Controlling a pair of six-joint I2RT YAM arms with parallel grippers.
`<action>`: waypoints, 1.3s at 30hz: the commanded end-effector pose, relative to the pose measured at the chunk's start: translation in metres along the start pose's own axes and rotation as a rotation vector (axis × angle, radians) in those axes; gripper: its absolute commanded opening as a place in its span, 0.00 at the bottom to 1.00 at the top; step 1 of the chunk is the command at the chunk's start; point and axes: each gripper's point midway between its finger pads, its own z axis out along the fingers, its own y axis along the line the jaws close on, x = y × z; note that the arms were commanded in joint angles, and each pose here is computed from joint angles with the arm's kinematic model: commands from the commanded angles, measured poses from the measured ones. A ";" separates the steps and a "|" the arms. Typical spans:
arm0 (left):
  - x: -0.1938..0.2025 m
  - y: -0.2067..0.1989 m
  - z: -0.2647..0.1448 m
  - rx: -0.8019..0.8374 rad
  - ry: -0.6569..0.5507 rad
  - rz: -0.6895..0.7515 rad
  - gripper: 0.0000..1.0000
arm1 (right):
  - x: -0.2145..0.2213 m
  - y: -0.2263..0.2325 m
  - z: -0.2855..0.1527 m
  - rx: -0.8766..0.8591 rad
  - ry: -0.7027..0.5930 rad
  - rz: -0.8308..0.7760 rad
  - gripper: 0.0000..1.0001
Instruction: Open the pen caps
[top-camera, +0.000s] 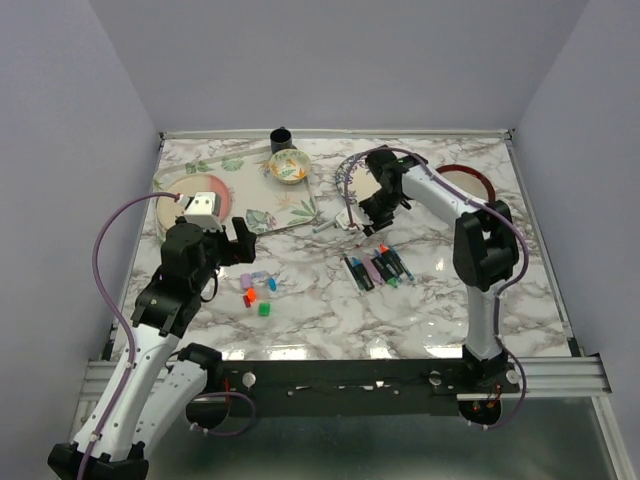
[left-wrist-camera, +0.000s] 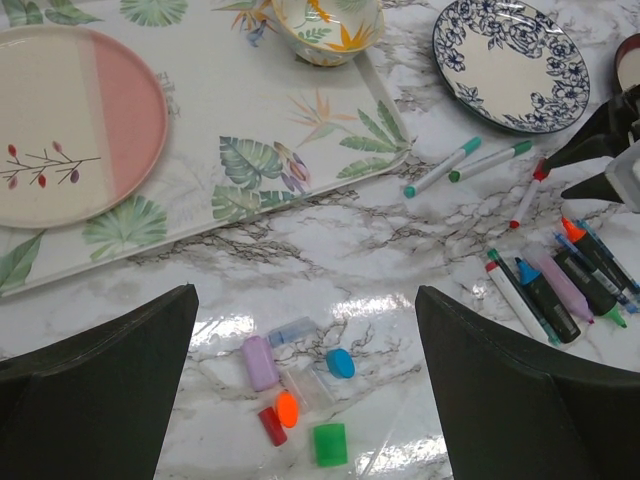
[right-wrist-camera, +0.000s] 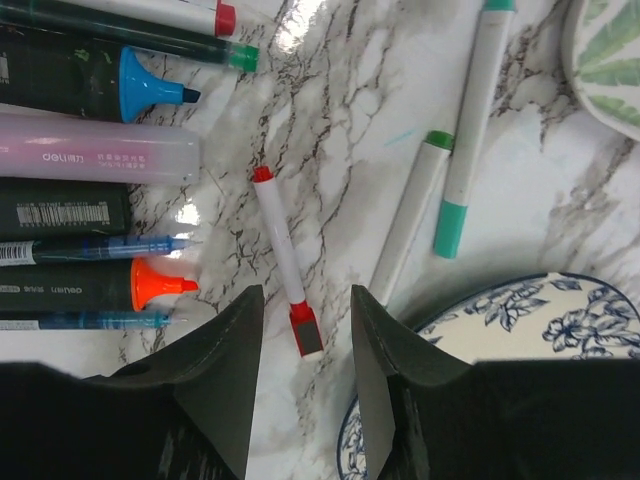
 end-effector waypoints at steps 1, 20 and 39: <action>-0.004 -0.004 0.002 0.033 -0.020 0.008 0.99 | 0.011 0.005 0.019 -0.078 0.065 0.021 0.46; -0.003 -0.005 0.003 0.051 -0.014 0.005 0.99 | 0.042 0.018 0.052 -0.196 0.224 0.016 0.34; 0.005 -0.013 0.008 0.096 0.024 0.009 0.99 | -0.004 -0.016 0.027 -0.007 0.103 0.106 0.01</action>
